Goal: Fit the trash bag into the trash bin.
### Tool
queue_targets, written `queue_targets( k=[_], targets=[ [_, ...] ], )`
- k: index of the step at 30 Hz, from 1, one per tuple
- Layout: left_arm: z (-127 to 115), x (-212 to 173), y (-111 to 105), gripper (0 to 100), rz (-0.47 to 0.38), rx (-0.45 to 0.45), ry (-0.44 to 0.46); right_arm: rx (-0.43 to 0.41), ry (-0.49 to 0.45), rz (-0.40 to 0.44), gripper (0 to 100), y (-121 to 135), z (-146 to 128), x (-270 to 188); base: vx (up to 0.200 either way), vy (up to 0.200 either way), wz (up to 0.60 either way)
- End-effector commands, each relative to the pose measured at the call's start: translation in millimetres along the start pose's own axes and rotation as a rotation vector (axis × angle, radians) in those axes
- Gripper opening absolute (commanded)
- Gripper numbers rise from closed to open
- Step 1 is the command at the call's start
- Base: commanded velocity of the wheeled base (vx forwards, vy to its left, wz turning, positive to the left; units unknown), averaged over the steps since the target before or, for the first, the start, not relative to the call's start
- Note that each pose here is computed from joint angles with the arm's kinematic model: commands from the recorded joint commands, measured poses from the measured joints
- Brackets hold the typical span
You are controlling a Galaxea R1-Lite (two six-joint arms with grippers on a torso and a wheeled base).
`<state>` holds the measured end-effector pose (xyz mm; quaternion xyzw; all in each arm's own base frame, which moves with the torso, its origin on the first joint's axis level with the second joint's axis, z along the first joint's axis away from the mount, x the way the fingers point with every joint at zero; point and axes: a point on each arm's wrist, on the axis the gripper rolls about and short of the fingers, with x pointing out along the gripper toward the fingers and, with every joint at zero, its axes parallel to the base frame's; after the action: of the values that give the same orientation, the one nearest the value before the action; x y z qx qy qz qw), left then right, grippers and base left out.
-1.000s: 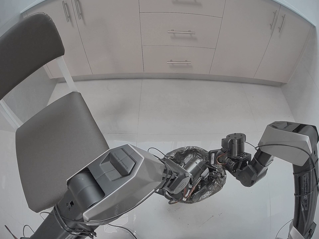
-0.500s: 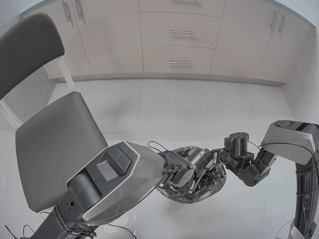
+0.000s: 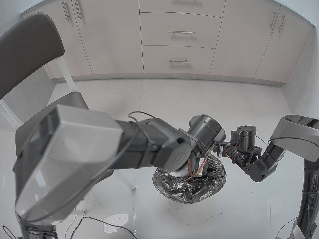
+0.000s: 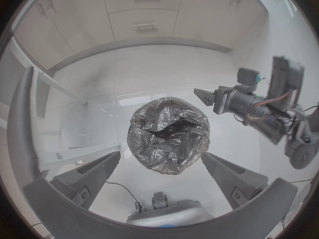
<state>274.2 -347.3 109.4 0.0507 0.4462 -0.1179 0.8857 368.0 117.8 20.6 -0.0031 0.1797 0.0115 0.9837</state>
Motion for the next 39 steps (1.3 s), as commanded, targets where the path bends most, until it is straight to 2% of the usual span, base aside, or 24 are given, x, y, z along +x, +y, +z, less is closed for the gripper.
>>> queue_targets(
  k=[1,3,5,9,10,11,13,14,16,17,18,20,23,27,31,36,39],
  targets=[
    [14,-106,43,100,-0.079,-0.07,-0.125,0.038,-0.041,-0.077,100,-30,29,3,0.0,0.0,0.0],
    [14,-128,61,100,-0.085,-0.094,-0.151,0.045,-0.04,-0.097,100,-38,35,9,0.0,0.0,0.0],
    [8,-168,89,100,-0.1,-0.118,-0.204,0.056,-0.037,-0.123,100,-47,45,20,0.0,0.0,0.0],
    [-21,-223,137,100,-0.103,-0.15,-0.287,0.066,-0.042,-0.143,100,-56,58,34,0.0,0.0,0.0],
    [-22,-225,139,100,-0.102,-0.151,-0.292,0.066,-0.042,-0.144,100,-56,59,35,0.0,0.0,0.0],
    [-40,-241,160,100,-0.086,-0.175,-0.326,0.068,-0.037,-0.146,100,-59,62,43,0.0,0.0,0.0],
    [-51,-249,174,100,-0.069,-0.198,-0.345,0.069,-0.028,-0.144,100,-61,63,50,0.0,0.0,0.0],
    [-65,-257,193,100,-0.041,-0.239,-0.367,0.072,-0.015,-0.145,100,-65,62,59,0.0,0.0,0.0],
    [-79,-261,210,100,0.001,-0.281,-0.381,0.074,-0.012,-0.151,100,-67,60,71,0.0,0.0,0.0],
    [-79,-261,210,100,0.001,-0.281,-0.381,0.074,-0.012,-0.151,100,-67,60,71,0.0,0.0,0.0],
    [-95,-266,231,100,0.069,-0.347,-0.408,0.076,-0.009,-0.155,100,-69,56,82,0.0,0.0,0.0],
    [-109,-271,246,100,0.125,-0.409,-0.439,0.077,-0.007,-0.158,100,-70,53,93,0.0,0.0,0.0],
    [-134,-281,259,100,0.162,-0.475,-0.494,0.079,-0.002,-0.165,100,-75,50,106,0.0,0.0,0.0],
    [-177,-286,268,100,0.175,-0.509,-0.549,0.086,0.009,-0.148,100,-82,47,125,0.0,0.0,0.0],
    [-213,-289,273,100,0.23,-0.578,-0.618,0.088,0.013,-0.156,100,-87,46,146,0.0,0.0,0.0],
    [-241,-281,274,100,0.292,-0.565,-0.637,0.091,0.018,-0.159,100,-90,52,170,0.0,0.0,0.0],
    [-256,-269,274,100,0.328,-0.561,-0.615,0.075,0.183,-0.177,100,-95,8,184,0.0,0.0,0.0]
  ],
)
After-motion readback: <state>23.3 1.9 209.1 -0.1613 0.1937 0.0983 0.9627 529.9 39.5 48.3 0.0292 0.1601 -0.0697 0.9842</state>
